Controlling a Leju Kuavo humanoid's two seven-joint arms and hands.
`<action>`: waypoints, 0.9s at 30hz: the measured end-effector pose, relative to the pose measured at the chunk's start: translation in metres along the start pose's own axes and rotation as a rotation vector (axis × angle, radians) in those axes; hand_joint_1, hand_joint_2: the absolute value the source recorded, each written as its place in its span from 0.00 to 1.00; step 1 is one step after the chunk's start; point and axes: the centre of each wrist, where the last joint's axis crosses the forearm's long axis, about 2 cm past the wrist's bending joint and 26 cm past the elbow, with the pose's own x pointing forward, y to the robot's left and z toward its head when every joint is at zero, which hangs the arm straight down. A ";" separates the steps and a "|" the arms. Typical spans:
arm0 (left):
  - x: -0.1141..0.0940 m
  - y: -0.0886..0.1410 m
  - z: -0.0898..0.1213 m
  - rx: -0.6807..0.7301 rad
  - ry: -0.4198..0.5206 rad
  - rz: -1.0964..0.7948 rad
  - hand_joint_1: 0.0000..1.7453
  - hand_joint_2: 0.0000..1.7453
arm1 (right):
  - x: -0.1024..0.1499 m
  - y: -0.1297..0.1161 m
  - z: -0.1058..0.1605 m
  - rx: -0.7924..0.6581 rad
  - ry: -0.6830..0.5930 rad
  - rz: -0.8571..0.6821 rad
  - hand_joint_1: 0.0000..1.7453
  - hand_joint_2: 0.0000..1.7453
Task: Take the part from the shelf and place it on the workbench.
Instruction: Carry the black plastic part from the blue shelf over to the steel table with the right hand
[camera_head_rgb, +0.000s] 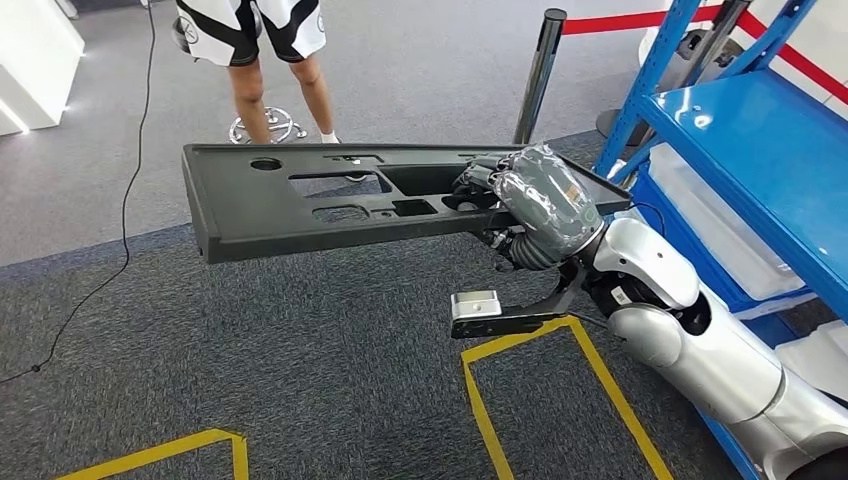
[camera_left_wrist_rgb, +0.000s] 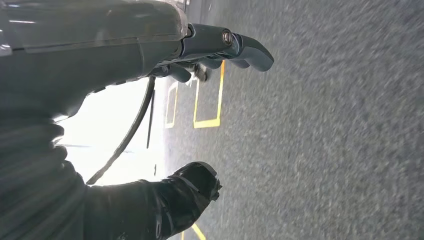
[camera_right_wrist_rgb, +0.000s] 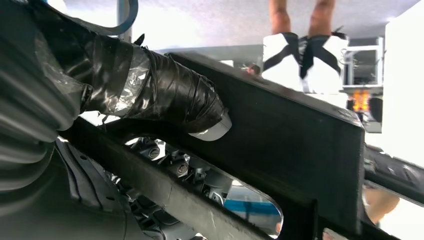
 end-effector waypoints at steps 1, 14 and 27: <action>0.000 -0.001 0.000 0.002 -0.001 -0.005 0.00 1.00 | 0.000 -0.001 0.001 -0.001 0.002 0.003 1.00 1.00; -0.004 -0.007 0.000 0.035 -0.038 -0.092 0.00 1.00 | -0.005 -0.008 0.012 -0.025 0.036 0.030 1.00 1.00; -0.004 -0.005 0.000 0.024 -0.034 -0.076 0.00 1.00 | -0.009 -0.010 0.027 -0.024 0.060 0.045 1.00 1.00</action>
